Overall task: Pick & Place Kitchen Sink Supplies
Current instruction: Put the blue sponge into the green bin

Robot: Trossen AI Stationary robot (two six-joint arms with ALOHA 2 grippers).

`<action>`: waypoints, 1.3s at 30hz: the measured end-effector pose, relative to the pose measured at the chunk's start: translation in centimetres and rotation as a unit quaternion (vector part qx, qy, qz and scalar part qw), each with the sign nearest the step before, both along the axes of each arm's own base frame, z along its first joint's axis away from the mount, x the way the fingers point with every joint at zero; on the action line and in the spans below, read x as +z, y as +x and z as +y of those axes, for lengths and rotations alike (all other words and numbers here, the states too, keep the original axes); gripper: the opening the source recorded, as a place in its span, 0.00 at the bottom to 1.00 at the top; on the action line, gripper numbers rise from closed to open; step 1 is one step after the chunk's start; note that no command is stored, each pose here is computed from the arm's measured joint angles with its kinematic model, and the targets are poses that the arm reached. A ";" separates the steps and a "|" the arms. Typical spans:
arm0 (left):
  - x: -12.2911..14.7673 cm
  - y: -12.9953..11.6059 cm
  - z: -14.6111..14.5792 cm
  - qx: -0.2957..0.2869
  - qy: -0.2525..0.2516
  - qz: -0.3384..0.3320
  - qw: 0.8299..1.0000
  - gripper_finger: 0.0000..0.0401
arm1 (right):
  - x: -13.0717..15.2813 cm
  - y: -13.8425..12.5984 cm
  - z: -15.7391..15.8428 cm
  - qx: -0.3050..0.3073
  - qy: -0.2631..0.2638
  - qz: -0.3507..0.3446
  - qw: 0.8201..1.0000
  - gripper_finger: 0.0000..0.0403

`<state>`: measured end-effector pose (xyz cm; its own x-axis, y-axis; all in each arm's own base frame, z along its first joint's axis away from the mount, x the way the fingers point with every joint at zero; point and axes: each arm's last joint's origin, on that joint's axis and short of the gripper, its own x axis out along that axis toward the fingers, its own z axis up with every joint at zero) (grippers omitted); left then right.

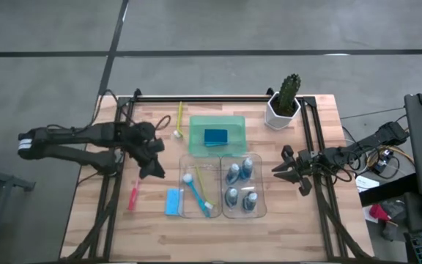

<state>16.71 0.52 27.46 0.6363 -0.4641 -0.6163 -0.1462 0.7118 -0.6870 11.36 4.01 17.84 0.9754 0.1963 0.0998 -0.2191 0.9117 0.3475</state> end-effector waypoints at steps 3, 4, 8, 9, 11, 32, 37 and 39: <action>-0.6 0.5 -0.8 -0.014 0.030 0.017 0.999 0.28 | 0.0 0.0 0.0 0.000 0.000 0.000 1.000 0.21; -0.8 0.7 -1.1 -0.019 0.041 0.021 0.999 0.28 | 0.0 0.0 0.0 0.000 0.000 0.000 1.000 0.21; -1.9 1.5 -2.1 -0.057 0.069 0.044 0.995 0.29 | 0.0 0.0 0.0 0.000 0.000 0.000 1.000 0.19; -2.2 1.7 -2.4 -0.068 0.076 0.055 0.993 0.30 | 0.0 0.0 0.0 0.000 0.000 0.000 1.000 0.18; -3.0 2.3 -2.9 -0.084 0.088 0.075 0.990 0.33 | 0.0 0.0 0.0 0.000 0.000 0.000 1.000 0.17; -9.7 6.9 -4.1 -0.133 0.170 0.177 0.960 0.46 | 0.0 0.0 0.0 0.000 0.000 0.000 1.000 0.20; -10.7 7.6 -4.1 -0.134 0.179 0.182 0.958 0.45 | 0.0 0.0 0.0 0.000 0.000 0.000 1.000 0.18; -11.2 7.7 -4.2 -0.136 0.179 0.190 0.956 0.44 | 0.0 0.0 0.0 0.000 0.000 0.000 1.000 0.17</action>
